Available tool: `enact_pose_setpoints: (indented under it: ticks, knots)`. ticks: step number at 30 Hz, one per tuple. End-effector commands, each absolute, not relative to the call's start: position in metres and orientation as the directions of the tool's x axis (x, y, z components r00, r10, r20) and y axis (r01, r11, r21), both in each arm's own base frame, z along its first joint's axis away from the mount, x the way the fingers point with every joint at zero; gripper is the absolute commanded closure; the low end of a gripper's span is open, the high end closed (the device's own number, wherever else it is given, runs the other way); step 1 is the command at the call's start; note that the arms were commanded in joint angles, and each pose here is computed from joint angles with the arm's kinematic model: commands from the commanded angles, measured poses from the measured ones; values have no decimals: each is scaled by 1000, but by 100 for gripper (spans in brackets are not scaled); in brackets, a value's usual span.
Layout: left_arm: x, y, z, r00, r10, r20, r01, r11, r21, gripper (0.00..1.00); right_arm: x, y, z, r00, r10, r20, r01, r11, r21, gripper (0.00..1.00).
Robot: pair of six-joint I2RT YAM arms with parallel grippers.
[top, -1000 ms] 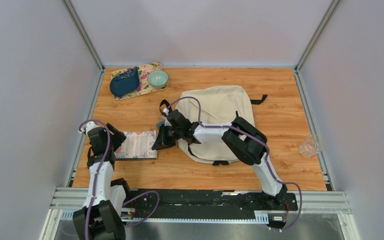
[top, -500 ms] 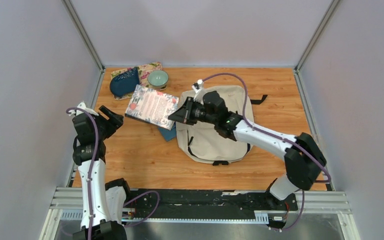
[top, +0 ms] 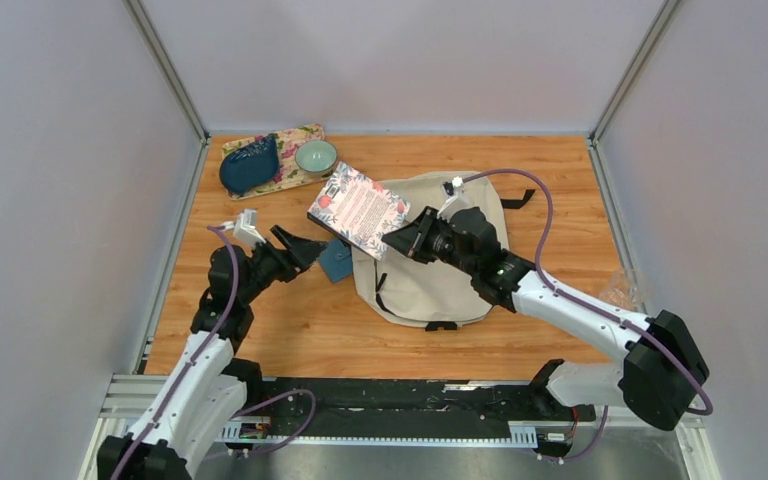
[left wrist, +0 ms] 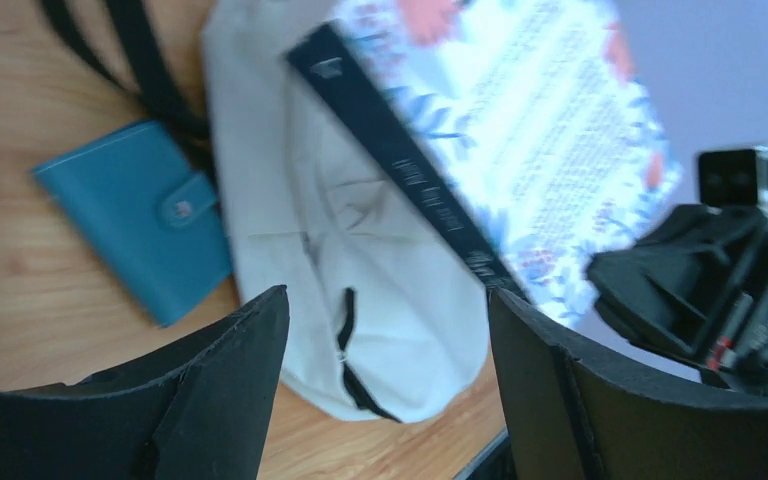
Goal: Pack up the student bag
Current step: Pick up the book from the center of the board.
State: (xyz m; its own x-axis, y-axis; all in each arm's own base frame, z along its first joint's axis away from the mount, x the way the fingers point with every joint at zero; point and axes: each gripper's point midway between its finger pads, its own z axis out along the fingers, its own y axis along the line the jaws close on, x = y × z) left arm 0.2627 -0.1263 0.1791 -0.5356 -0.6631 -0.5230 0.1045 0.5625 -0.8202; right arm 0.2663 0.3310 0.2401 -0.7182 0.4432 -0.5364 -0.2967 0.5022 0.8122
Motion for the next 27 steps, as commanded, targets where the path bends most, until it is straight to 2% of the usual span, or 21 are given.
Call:
enact_pose_setpoints:
  ticks: [1, 4, 14, 22, 27]
  knots:
    - [278, -155, 244, -396, -676, -621, 336, 523, -783, 20, 263, 324, 295, -644, 555, -527, -372, 375, 849, 100]
    - [272, -166, 243, -378, -706, -599, 387, 468, -795, 20, 259, 319, 296, -642, 567, -516, -366, 364, 856, 100]
    - [271, -184, 231, -394, -720, -572, 406, 422, -811, 19, 230, 306, 302, -680, 582, -447, -374, 250, 893, 100]
    - [273, -198, 241, -368, -700, -611, 472, 426, -772, 19, 197, 311, 288, -785, 467, -407, -363, 185, 913, 100]
    - [270, -213, 239, -435, -672, -599, 493, 379, -783, 19, 179, 312, 288, -825, 419, -379, -364, 119, 924, 100]
